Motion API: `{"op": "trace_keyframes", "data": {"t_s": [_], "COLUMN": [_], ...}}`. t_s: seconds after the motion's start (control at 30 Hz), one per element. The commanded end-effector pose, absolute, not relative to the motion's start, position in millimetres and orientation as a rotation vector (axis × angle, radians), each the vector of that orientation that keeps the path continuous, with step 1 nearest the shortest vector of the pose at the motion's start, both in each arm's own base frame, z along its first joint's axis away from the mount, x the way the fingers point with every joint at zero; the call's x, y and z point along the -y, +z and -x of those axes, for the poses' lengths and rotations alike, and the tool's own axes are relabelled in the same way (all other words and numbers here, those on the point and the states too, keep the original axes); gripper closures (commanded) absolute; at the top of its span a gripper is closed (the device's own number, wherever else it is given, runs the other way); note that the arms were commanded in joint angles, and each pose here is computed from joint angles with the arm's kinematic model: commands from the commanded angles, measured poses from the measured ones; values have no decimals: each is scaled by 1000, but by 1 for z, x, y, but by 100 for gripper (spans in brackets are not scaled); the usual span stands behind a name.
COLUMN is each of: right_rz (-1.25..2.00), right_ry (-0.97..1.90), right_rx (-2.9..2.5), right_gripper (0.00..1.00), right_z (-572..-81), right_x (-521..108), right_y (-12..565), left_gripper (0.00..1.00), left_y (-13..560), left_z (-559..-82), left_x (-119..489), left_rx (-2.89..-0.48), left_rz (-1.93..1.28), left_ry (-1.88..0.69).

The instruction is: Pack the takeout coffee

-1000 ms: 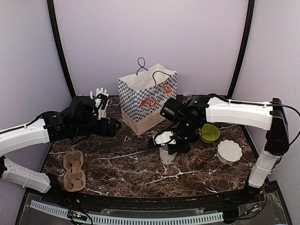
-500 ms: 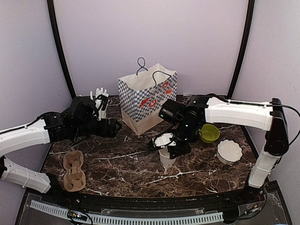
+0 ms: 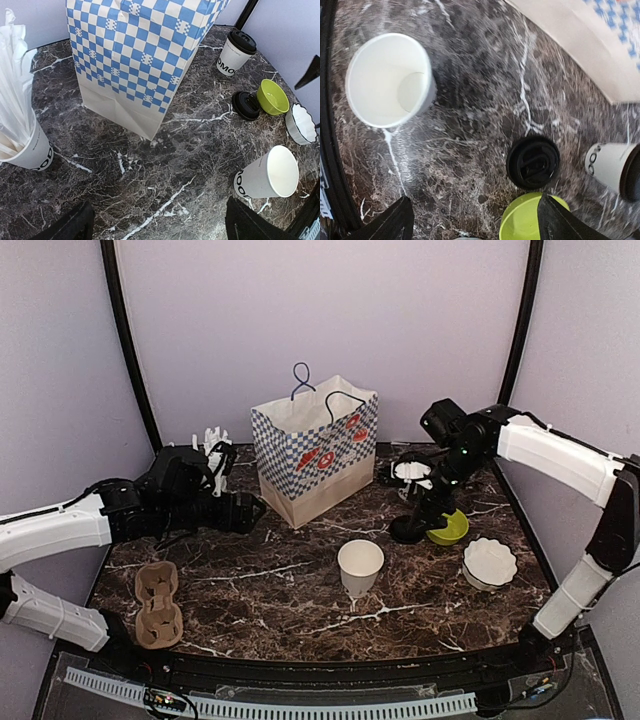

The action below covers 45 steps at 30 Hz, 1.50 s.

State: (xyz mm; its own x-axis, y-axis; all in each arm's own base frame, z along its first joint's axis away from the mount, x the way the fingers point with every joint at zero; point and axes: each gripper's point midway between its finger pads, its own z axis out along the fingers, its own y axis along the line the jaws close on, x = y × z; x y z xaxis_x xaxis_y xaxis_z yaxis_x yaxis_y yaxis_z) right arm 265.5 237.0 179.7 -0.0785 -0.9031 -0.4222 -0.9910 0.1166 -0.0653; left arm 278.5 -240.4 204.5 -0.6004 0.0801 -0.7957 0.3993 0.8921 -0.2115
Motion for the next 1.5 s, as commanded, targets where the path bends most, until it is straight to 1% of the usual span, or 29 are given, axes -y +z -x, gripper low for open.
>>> {"op": "trace_keyframes", "data": {"t_s": [0.0, 0.1, 0.3, 0.6, 0.8, 1.07, 1.3, 1.47], "right_rz": [1714, 1629, 1470, 1392, 1369, 1380, 1386, 1387], "right_ry": [217, 182, 59, 89, 104, 145, 146, 141], "right_rx": [-2251, -2389, -2485, -2557, -2600, -2629, -2651, -2668], "right_gripper": [12, 10, 7, 1, 1, 2, 9, 10], "right_z": [-304, -321, -357, -379, -386, -383, -381, -379], "right_x": [-213, -203, -189, -195, -197, -200, -198, -197], "right_y": [134, 112, 92, 71, 58, 47, 41, 36], "left_gripper": [7, 7, 7, 7, 6, 6, 6, 6], "left_y": [204, 199, 198, 193, 191, 190, 189, 189], "left_z": [-278, -276, -276, -275, -274, -274, -273, -272], "left_x": [250, 253, 255, 259, 257, 257, 259, 258], "left_rx": [-2184, -2194, -2193, -2195, -2199, -2194, -2195, -2197], "left_rz": [-388, -400, -410, -437, -434, -442, -449, -448], "left_ry": [-511, -524, -535, -546, -542, -543, -551, -554]}}
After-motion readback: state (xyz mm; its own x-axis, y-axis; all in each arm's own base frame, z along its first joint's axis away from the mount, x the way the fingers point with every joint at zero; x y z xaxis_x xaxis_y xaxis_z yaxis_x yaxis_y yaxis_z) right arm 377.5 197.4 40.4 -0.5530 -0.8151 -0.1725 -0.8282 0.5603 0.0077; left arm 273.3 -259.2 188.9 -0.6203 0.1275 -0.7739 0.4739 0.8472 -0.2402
